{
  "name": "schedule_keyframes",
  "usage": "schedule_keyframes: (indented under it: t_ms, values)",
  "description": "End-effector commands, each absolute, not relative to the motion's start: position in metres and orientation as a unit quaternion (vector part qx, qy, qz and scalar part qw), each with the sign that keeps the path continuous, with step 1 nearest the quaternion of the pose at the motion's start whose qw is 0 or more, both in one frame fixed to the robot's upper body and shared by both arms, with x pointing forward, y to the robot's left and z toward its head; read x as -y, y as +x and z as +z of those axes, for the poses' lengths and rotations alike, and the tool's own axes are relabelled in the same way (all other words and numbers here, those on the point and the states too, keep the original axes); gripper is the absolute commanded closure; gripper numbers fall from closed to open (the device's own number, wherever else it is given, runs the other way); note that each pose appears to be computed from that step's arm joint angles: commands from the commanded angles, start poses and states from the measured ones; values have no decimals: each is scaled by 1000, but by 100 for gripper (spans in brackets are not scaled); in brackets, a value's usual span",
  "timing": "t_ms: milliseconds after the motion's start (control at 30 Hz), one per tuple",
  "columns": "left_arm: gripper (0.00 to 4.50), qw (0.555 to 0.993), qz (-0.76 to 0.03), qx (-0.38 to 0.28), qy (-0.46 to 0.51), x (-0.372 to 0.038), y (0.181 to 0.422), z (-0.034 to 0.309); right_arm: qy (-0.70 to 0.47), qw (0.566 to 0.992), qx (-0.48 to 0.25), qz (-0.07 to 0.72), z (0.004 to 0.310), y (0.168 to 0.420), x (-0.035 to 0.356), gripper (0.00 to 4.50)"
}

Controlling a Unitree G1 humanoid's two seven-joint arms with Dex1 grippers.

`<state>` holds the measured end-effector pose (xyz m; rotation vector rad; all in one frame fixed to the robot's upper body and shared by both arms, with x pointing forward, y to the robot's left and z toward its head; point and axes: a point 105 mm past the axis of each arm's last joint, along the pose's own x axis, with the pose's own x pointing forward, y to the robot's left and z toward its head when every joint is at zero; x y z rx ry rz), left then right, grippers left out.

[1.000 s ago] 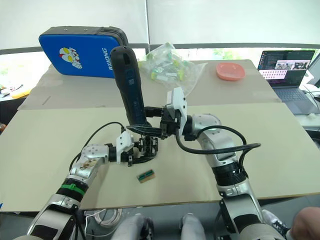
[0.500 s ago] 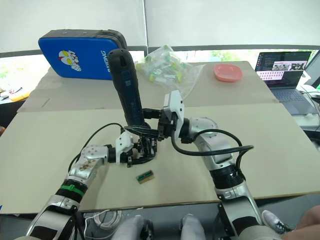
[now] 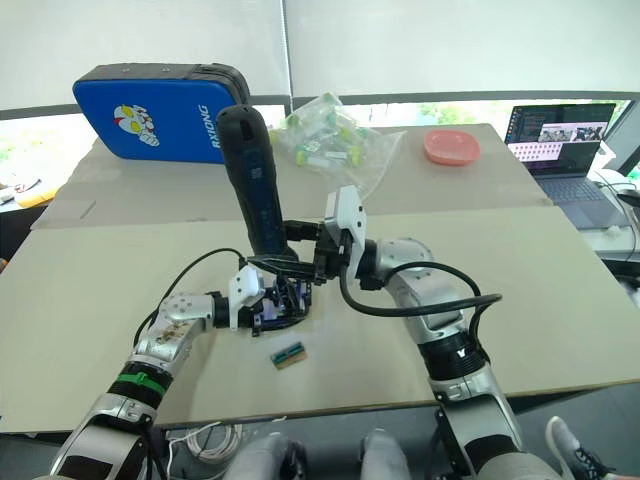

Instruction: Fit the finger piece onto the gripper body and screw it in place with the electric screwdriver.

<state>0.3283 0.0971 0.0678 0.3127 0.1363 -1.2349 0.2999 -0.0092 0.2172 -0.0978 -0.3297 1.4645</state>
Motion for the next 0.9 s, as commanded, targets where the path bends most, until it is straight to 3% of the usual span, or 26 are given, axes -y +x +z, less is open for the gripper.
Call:
schedule_keyframes:
  t_ms: [33, 233, 500, 800, 900]
  values:
    - [218, 788, -593, -85, 141, -96, 319, 59, -66, 748, 94, 654, 192, 309, 10, 253]
    - [218, 790, -588, -81, 154, -98, 320, 59, -59, 731, 136, 666, 218, 302, 11, 253]
    - [218, 798, -576, -85, 153, -101, 323, 56, -34, 698, 256, 669, 283, 287, 22, 253]
    - [218, 804, -568, -99, 145, -103, 324, 52, -40, 680, 275, 678, 291, 281, 33, 253]
    - [77, 809, -564, -102, 133, -104, 324, 54, -50, 661, 313, 680, 300, 270, 36, 253]
